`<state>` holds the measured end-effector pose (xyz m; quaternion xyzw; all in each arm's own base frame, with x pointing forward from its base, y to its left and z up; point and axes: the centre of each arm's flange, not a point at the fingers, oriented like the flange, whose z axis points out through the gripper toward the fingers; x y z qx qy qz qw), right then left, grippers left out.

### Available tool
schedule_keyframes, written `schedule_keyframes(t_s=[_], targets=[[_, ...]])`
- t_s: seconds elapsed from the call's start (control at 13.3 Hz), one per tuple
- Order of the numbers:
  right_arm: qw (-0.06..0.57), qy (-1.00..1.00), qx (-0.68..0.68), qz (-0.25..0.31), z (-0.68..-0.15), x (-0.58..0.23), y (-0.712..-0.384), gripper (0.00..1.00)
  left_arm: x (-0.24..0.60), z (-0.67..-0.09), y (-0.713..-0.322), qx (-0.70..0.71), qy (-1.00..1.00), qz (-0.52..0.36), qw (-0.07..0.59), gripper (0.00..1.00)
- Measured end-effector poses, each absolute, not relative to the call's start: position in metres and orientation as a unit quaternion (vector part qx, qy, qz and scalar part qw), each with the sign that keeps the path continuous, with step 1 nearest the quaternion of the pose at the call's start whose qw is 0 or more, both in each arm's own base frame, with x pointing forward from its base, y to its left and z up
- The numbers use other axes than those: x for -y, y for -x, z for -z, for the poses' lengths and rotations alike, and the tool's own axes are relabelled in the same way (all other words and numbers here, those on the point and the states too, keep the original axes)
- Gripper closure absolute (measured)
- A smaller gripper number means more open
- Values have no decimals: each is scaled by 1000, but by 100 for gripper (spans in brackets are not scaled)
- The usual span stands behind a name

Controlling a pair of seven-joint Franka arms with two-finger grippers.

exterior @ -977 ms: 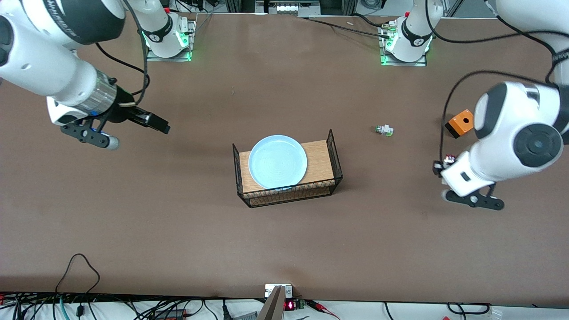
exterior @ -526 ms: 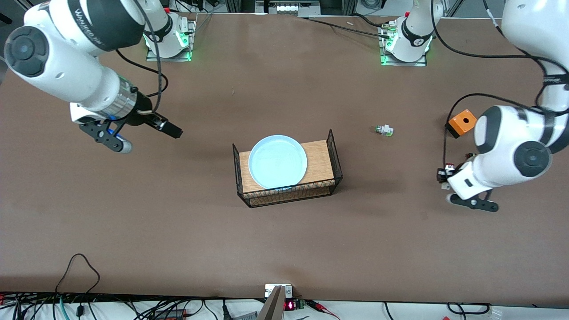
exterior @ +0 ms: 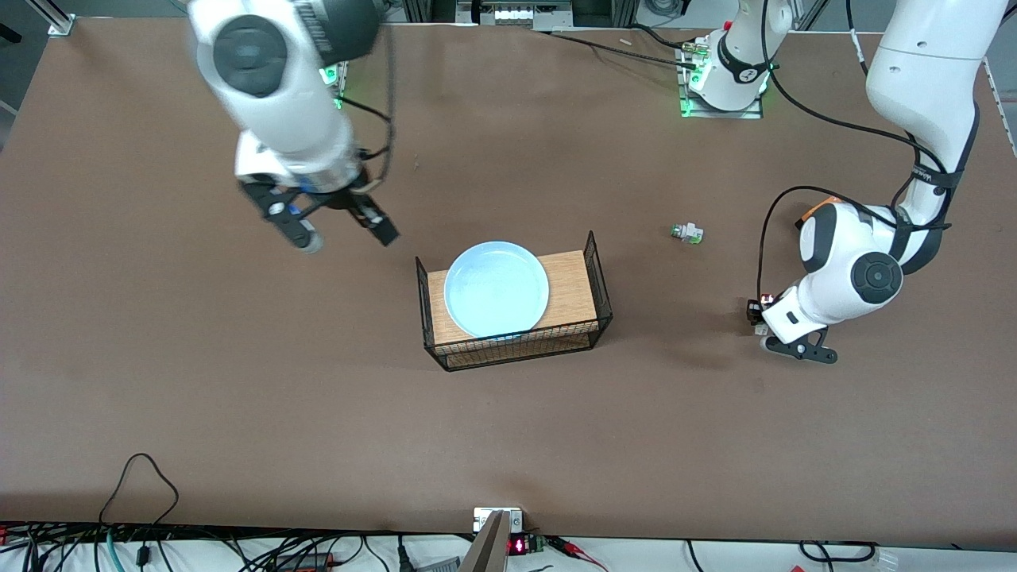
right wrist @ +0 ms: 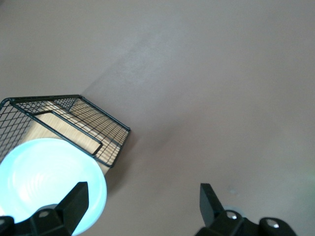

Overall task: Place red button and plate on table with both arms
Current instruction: 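Carry the button away with the left gripper while the right gripper moves out, then place the button with the left gripper while the right gripper reaches the plate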

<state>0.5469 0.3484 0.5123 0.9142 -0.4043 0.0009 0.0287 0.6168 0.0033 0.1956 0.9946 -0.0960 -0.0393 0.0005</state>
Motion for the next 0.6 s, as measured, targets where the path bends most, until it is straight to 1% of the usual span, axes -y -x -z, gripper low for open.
schedule_keyframes(t_s=[0.08, 0.15, 0.38, 0.45, 0.53, 0.6], targets=[[41, -911, 410, -12, -503, -364, -545, 0, -6, -198, -617, 94, -995, 38, 0, 63], [50, -911, 410, -17, -493, -376, -544, 0, -5, -203, -619, 94, -995, 35, 0, 56], [57, -913, 405, -18, -472, -395, -543, 0, 7, -239, -624, 103, -993, 49, -2, 26], [48, -913, 405, -17, -471, -398, -545, 0, 16, -266, -628, 105, -992, 64, -4, 18], [34, -912, 409, -12, -472, -402, -546, 0, 26, -300, -633, 103, -991, 81, -7, 7], [16, -908, 418, -5, -474, -405, -546, 0, 35, -333, -636, 100, -990, 95, -10, 0]])
